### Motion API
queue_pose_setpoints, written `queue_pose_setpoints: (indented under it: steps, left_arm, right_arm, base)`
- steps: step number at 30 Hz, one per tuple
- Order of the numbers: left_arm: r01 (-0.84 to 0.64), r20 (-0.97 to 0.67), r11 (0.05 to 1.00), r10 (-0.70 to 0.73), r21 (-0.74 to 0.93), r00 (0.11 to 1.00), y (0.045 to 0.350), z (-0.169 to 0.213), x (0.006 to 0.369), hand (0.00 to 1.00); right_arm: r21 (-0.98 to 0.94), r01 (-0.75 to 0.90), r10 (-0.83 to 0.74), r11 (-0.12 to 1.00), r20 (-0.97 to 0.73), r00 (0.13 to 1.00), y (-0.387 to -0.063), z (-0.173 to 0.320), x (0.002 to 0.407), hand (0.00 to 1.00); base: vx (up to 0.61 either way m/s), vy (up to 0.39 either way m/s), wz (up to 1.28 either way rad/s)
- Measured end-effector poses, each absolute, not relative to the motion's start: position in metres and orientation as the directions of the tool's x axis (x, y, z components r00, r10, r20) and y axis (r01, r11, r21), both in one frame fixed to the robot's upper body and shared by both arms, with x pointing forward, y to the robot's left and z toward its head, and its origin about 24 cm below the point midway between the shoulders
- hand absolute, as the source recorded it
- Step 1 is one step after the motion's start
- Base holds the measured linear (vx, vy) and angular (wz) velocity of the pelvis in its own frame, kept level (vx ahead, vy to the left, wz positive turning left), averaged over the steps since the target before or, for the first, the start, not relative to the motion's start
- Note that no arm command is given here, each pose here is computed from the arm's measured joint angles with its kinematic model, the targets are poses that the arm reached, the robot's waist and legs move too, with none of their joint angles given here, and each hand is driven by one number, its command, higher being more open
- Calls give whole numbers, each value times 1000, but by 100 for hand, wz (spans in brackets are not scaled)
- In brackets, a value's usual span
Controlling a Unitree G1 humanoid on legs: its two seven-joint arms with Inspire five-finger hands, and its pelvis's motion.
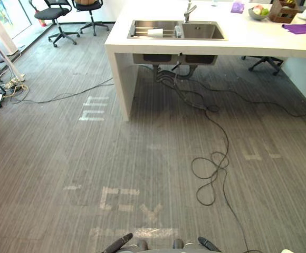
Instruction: Walk over to the sink, pick up the cup, carry it to the dishwasher, place the cup inside the dishwasher, then close the dishwasher door
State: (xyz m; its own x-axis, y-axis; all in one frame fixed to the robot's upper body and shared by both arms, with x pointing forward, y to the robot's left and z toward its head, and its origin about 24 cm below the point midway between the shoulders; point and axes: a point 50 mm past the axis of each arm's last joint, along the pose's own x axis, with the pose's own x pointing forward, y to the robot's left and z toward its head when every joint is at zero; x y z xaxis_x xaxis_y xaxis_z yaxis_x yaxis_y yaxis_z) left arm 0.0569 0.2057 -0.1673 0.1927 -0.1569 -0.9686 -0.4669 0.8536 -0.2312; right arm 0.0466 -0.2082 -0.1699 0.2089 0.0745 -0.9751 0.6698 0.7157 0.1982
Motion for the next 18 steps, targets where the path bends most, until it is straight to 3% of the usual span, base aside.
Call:
queue_pose_setpoints:
  steps: [6,10,14,18]
  left_arm:
    - [-410,-960,877,-172,-252,222,204,-162,81,100]
    - [-356,-954,900,-171,-253,245,203,-158,93,100]
    - [-220,-922,957,-99,-192,373,193,-150,125,100]
    - [-116,-867,987,-39,-110,496,181,-138,160,100]
  right_arm:
    - [228,664,2,712,-946,323,-215,-165,74,100]
    - [314,587,-39,746,-859,510,-221,-149,123,100]
    - [292,458,-44,840,-803,594,-223,-136,152,100]
    - [255,395,-34,883,-804,594,-220,-136,154,100]
  base:
    - [-10,-30,39]
    - [-64,-2,25]
    - [-75,8,24]
    - [-42,16,8]
